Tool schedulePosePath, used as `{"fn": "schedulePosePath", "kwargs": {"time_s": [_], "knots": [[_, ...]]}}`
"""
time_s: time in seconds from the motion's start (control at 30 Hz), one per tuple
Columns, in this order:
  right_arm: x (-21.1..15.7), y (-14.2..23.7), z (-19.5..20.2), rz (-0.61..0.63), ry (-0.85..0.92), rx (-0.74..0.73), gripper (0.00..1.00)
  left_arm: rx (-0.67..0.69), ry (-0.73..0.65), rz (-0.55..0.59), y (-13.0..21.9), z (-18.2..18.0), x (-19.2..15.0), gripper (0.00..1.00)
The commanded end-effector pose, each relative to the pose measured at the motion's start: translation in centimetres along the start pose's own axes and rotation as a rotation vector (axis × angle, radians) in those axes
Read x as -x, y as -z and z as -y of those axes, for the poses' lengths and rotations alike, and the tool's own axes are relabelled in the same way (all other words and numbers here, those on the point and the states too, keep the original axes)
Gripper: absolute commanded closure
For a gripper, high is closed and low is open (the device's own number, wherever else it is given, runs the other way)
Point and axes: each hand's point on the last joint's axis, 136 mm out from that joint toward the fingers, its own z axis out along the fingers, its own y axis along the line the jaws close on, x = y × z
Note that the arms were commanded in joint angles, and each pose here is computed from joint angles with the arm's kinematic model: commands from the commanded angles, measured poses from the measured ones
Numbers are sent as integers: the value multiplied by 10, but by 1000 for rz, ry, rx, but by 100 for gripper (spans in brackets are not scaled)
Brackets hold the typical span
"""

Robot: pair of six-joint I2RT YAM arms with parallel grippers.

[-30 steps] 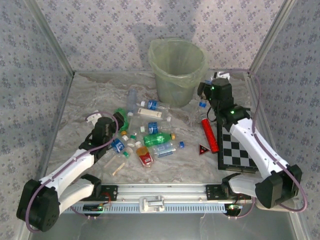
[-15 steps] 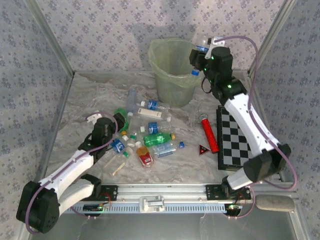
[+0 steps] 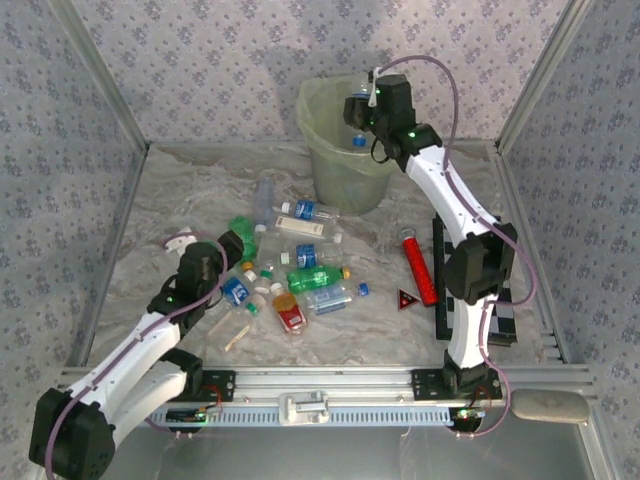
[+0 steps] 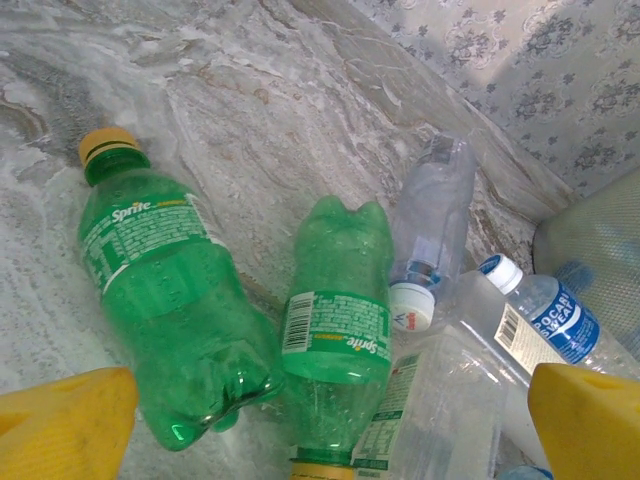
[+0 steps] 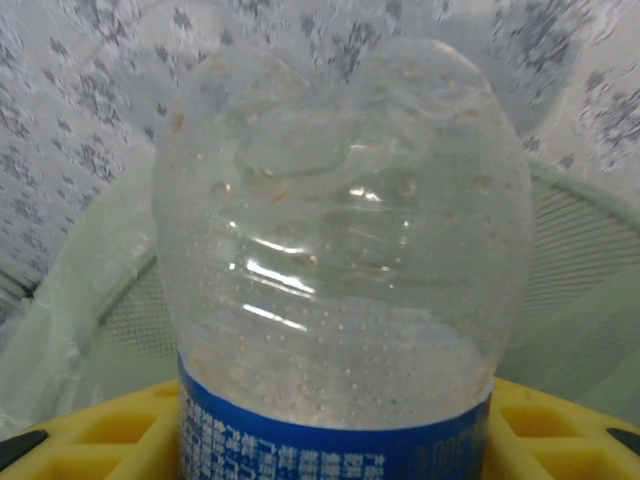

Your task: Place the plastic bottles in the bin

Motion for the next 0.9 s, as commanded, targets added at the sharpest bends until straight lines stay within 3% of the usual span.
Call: {"fn": "schedulePosePath", "kwargs": {"time_s": [0.0,0.23,0.5,0.57,0.63,0.7,0.87], "knots": [[-8,-9,-9,-48,17,23,44,30,-12,9,2,-10,0,0],[-30,-32,-10,-125,25,17,43,36,-17,14,5,-13,1,0],[-30,-36,-13,-126,27,20,38,42,-15,22,6,-16,3,0],[-27,-35,-13,-120,26,20,29,43,-15,23,6,-16,3,0],[-22,-32,-16,-109,28,28,12,41,-13,25,6,-15,4,0],[-18,-30,-18,-102,35,33,2,39,-11,25,6,-15,4,0],[-8,-21,-22,-83,44,40,0,44,-7,25,6,-16,4,0]]}}
